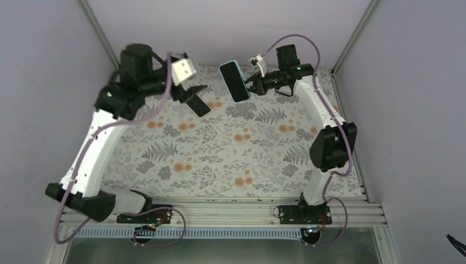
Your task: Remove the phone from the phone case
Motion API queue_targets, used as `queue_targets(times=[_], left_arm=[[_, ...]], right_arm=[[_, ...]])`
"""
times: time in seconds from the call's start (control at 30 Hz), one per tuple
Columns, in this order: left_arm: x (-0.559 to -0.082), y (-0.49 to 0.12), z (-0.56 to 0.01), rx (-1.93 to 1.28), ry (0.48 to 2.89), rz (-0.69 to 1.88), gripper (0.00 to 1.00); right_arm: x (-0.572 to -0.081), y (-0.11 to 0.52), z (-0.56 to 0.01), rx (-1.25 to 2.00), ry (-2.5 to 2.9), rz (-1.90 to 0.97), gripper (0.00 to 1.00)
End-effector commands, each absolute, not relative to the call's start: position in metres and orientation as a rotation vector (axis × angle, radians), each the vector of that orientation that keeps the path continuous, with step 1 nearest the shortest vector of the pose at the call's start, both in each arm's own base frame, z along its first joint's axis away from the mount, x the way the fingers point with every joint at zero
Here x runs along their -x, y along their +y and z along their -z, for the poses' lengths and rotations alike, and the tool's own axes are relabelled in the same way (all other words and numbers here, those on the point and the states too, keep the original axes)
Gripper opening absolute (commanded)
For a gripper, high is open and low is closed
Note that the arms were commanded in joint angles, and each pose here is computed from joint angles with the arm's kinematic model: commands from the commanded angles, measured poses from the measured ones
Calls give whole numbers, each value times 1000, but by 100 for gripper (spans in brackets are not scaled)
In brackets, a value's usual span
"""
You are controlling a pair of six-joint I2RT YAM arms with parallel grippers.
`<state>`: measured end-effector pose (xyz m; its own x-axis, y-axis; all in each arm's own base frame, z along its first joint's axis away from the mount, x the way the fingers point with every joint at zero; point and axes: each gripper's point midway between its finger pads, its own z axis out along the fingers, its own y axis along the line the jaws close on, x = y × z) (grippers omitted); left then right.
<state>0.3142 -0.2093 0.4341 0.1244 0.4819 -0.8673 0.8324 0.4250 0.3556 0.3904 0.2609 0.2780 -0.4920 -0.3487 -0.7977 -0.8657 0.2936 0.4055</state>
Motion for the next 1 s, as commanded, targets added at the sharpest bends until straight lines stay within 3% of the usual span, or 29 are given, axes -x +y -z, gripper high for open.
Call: queue_targets(times=[0.0, 0.27, 0.97], left_arm=[[-361, -229, -410, -1016, 1484, 72, 80], [-383, -279, -373, -888, 1398, -81, 78], [-421, -350, -376, -861, 1457, 89, 78]], right_arm=[[-430, 253, -346, 792, 1953, -990, 3], [-468, 242, -372, 569, 1972, -839, 3], [-464, 241, -389, 579, 1918, -771, 3]])
